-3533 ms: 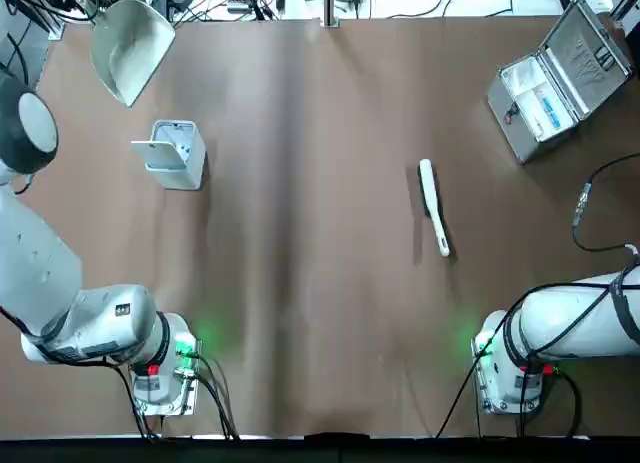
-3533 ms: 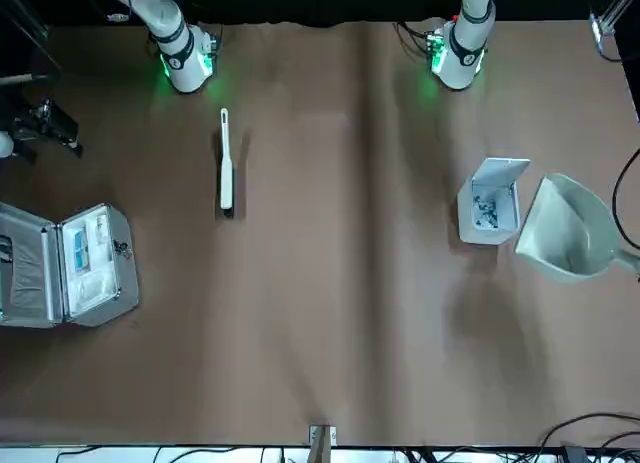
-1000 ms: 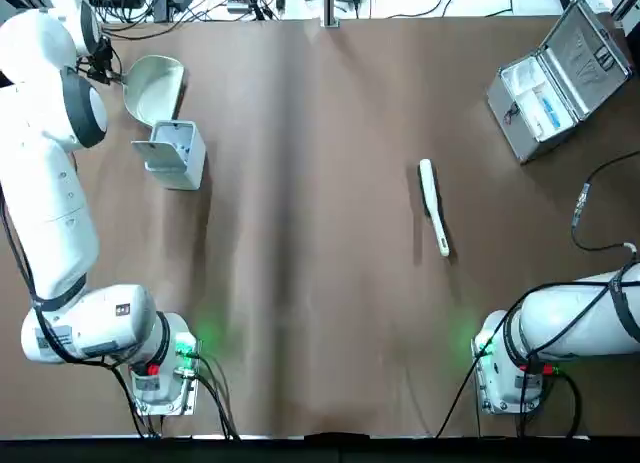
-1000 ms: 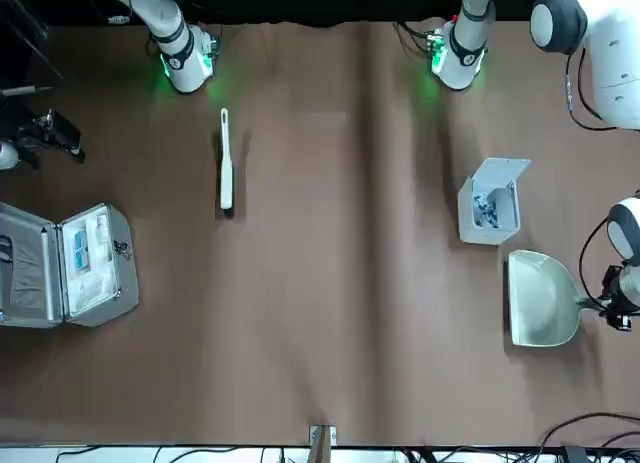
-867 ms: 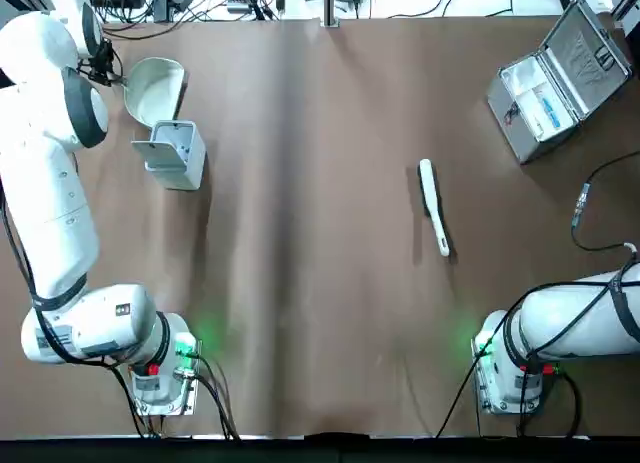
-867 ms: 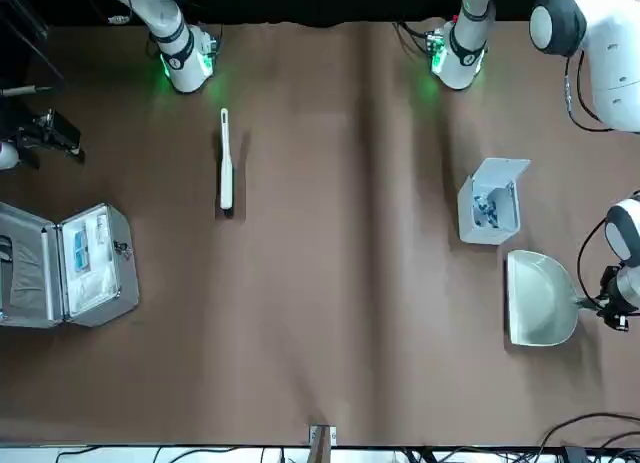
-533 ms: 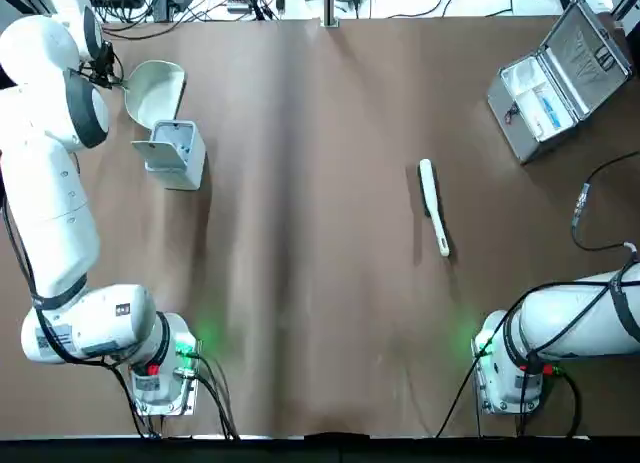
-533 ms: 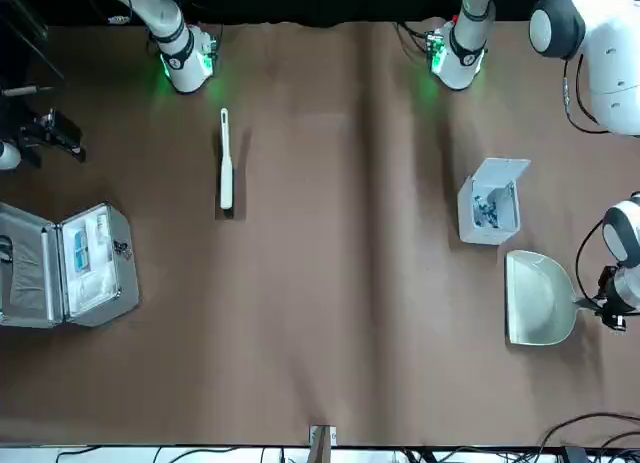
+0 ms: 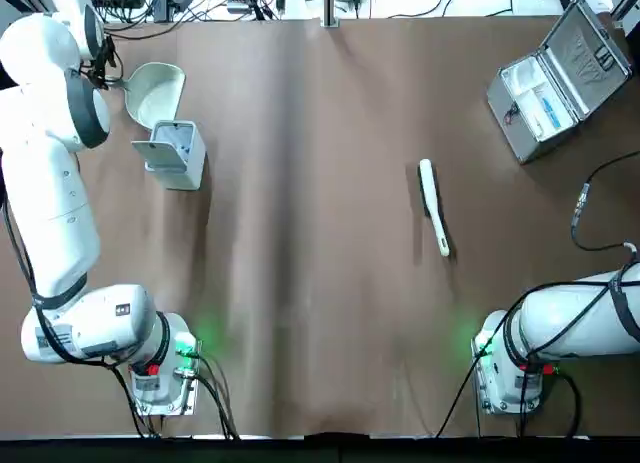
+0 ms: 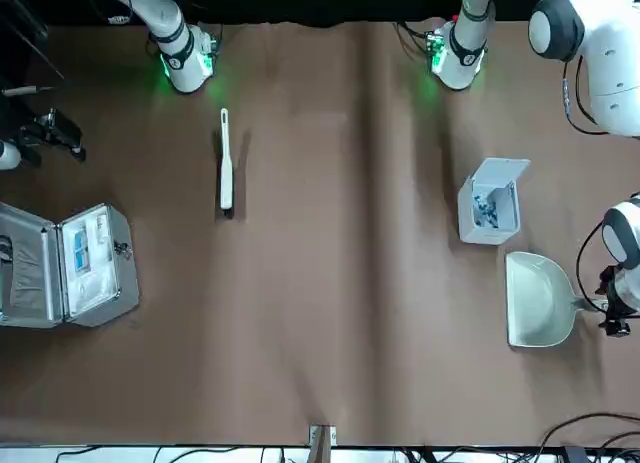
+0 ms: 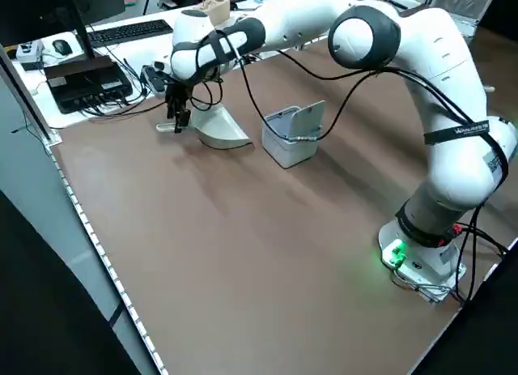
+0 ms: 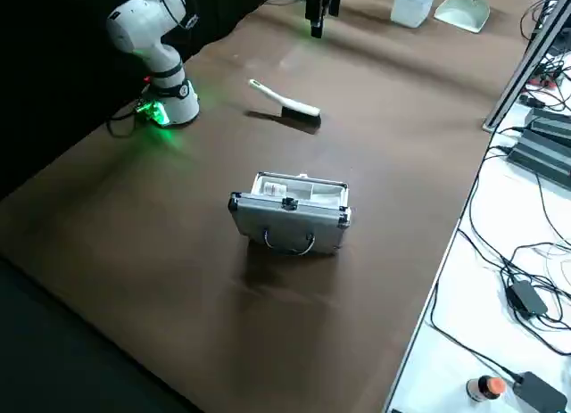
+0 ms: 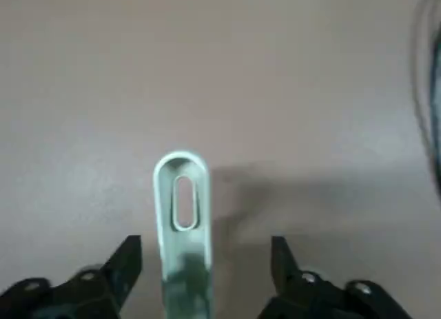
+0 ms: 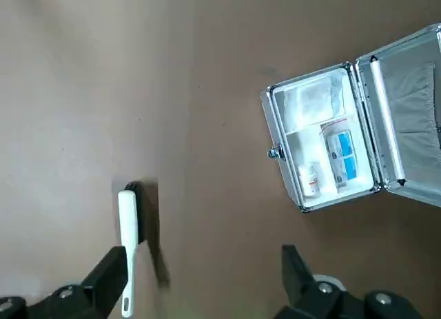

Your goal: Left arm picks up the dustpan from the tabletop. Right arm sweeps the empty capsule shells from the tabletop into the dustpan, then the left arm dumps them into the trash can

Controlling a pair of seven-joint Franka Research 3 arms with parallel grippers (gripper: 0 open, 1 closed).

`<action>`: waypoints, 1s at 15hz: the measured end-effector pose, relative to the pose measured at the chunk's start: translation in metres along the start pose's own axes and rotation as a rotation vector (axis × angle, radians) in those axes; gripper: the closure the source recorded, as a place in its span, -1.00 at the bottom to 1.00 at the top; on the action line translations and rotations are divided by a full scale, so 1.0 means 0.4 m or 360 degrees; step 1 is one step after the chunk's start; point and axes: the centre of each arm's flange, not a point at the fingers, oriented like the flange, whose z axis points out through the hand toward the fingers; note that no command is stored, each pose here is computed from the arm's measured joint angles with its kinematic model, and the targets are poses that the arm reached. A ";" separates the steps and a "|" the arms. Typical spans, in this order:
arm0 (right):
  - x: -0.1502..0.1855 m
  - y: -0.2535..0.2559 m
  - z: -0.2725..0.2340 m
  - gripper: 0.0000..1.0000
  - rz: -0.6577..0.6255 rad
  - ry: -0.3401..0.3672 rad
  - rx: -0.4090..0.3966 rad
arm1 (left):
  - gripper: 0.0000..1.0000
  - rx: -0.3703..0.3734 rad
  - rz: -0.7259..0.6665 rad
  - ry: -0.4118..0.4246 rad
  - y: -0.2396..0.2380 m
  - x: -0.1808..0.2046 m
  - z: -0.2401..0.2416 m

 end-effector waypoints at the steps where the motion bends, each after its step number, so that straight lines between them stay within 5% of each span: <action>1: 0.000 0.000 0.000 -0.97 0.0000 0.0000 0.0000 | -0.76 -0.0015 0.0011 0.0019 0.008 0.005 -0.018; 3: 0.000 0.000 0.000 -0.97 0.0000 0.0000 0.0000 | -1.00 -0.0065 0.0026 0.0059 0.029 0.021 -0.086; 6: 0.000 0.000 0.000 -0.97 0.0000 0.0000 0.0000 | -1.00 -0.0081 0.0119 0.0050 0.055 0.015 -0.264; 9: 0.000 0.000 0.000 -0.97 -0.0001 0.0000 0.0000 | -1.00 -0.0042 0.0550 -0.0033 0.037 -0.021 -0.547; 15: 0.000 -0.001 0.000 -0.97 -0.0001 0.0000 0.0000 | -1.00 -0.0114 0.1090 -0.0103 -0.036 -0.040 -0.814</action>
